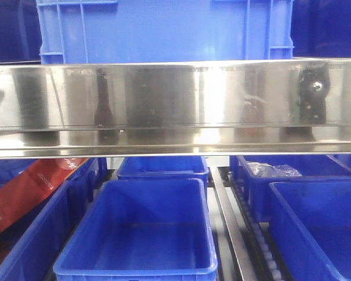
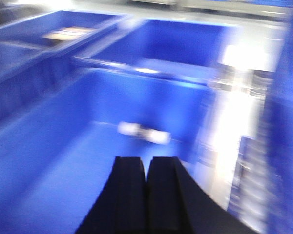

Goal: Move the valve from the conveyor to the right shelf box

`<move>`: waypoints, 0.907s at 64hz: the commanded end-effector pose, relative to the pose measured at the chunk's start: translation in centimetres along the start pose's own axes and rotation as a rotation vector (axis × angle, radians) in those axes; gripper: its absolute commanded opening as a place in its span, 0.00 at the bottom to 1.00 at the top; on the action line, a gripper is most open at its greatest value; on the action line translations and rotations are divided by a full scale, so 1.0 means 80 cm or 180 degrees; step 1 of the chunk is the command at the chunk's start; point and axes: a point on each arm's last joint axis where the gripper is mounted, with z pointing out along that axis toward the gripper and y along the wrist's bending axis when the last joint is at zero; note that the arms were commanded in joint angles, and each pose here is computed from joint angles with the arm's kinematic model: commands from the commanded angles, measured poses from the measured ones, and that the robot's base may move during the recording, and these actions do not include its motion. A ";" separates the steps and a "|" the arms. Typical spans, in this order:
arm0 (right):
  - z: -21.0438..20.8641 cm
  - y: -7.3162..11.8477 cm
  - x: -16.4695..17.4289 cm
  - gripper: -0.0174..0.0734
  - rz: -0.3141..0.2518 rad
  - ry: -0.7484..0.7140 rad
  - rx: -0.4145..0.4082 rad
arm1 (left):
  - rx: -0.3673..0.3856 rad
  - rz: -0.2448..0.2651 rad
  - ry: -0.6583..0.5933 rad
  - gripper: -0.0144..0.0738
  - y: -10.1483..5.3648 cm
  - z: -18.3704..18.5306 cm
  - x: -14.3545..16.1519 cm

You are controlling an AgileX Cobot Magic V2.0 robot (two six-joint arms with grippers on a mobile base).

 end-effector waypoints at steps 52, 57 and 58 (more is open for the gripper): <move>-0.110 -0.009 0.294 0.01 -0.0122 -0.0429 0.0582 | -0.0442 -0.0249 -0.0887 0.04 -0.036 -0.139 0.287; -0.119 -0.007 0.324 0.01 -0.0124 -0.0456 0.0585 | -0.0440 -0.0249 -0.0882 0.04 -0.039 -0.142 0.305; -0.121 -0.007 0.329 0.01 -0.0124 -0.0458 0.0585 | -0.0440 -0.0249 -0.0882 0.04 -0.039 -0.142 0.307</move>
